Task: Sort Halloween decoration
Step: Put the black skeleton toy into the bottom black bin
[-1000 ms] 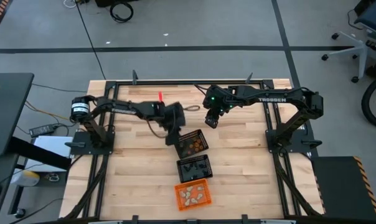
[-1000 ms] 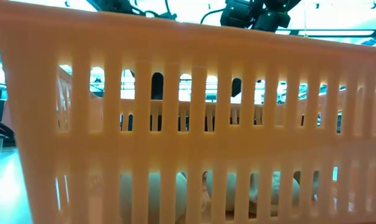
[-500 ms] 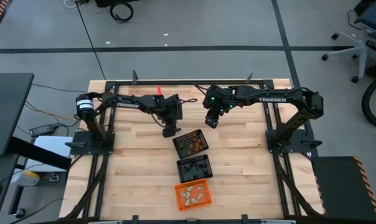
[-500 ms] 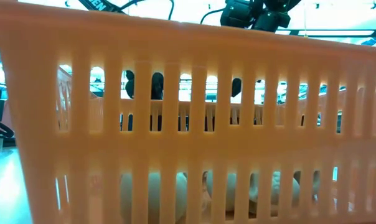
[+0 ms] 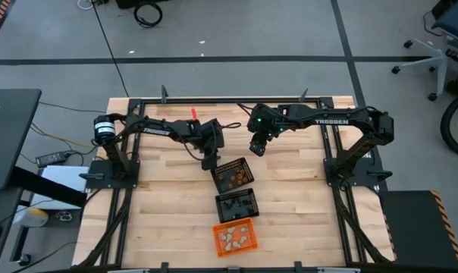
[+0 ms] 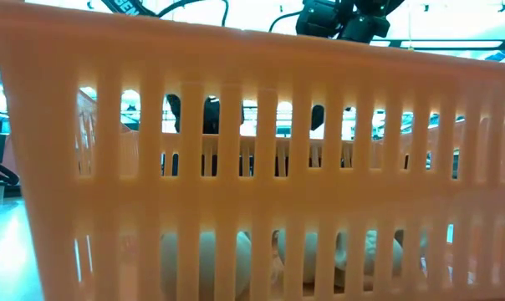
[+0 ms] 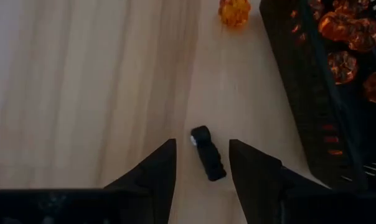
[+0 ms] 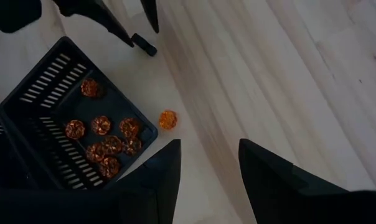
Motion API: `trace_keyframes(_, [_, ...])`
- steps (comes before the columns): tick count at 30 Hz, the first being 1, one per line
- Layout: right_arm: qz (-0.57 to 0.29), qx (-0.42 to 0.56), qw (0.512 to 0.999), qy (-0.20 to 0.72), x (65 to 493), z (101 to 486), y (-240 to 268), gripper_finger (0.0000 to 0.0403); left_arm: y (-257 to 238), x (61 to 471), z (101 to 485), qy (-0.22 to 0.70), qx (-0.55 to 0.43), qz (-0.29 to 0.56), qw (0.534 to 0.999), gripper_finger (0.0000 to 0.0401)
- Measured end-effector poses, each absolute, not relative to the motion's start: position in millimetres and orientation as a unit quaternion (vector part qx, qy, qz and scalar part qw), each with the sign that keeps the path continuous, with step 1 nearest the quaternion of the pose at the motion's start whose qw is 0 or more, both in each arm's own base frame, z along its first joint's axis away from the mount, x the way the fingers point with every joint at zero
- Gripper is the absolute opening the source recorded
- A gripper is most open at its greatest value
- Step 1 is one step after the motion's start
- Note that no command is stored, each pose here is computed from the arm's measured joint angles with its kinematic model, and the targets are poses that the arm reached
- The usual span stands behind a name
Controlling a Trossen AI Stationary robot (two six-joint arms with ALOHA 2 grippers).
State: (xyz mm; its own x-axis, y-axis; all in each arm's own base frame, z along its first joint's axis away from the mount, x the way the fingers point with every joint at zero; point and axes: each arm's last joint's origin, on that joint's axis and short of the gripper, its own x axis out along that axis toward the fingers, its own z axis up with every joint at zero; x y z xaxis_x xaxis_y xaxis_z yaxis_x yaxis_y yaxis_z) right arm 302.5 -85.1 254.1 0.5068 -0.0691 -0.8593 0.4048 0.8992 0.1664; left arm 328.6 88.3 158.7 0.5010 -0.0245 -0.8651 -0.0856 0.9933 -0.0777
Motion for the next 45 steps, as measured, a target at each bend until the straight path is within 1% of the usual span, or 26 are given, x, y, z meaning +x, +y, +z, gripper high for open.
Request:
trace_keyframes(6, [-0.141,0.177,0.851,0.474,302.9,254.3,-85.2,0.0165,77.5,324.2,147.1,0.503,-0.07,0.018,0.861,0.0153])
trace_keyframes(11, [-0.141,0.177,0.852,0.473,303.1,254.5,-85.3,0.0165,68.8,320.1,138.3,0.509,-0.06,0.02,0.858,0.0153])
trace_keyframes(16, [-0.141,0.177,0.852,0.473,303.2,254.5,-85.4,0.0165,63.8,318.1,133.3,0.511,-0.049,0.044,0.857,0.0139])
trace_keyframes(22, [-0.142,0.178,0.852,0.472,303.3,254.6,-85.4,0.0165,62.7,317.6,132.1,0.506,-0.059,0.077,0.857,0.0099])
trace_keyframes(31, [-0.142,0.179,0.852,0.471,303.4,254.7,-85.4,0.0165,63.4,319.9,132.5,0.491,-0.081,0.093,0.862,0.002])
trace_keyframes(36, [-0.141,0.177,0.852,0.471,303.4,254.7,-85.4,0.0165,68.9,316.4,141.1,0.481,-0.106,0.113,0.863,0.0014])
trace_keyframes(41, [-0.14,0.176,0.853,0.472,303.4,254.7,-85.4,0.0165,74.0,312.1,163.0,0.447,-0.105,0.118,0.88,0.0013])
trace_keyframes(45, [-0.14,0.175,0.853,0.472,303.4,254.7,-85.4,0.0165,68.1,309.2,182.1,0.419,-0.091,0.056,0.902,0.0013])
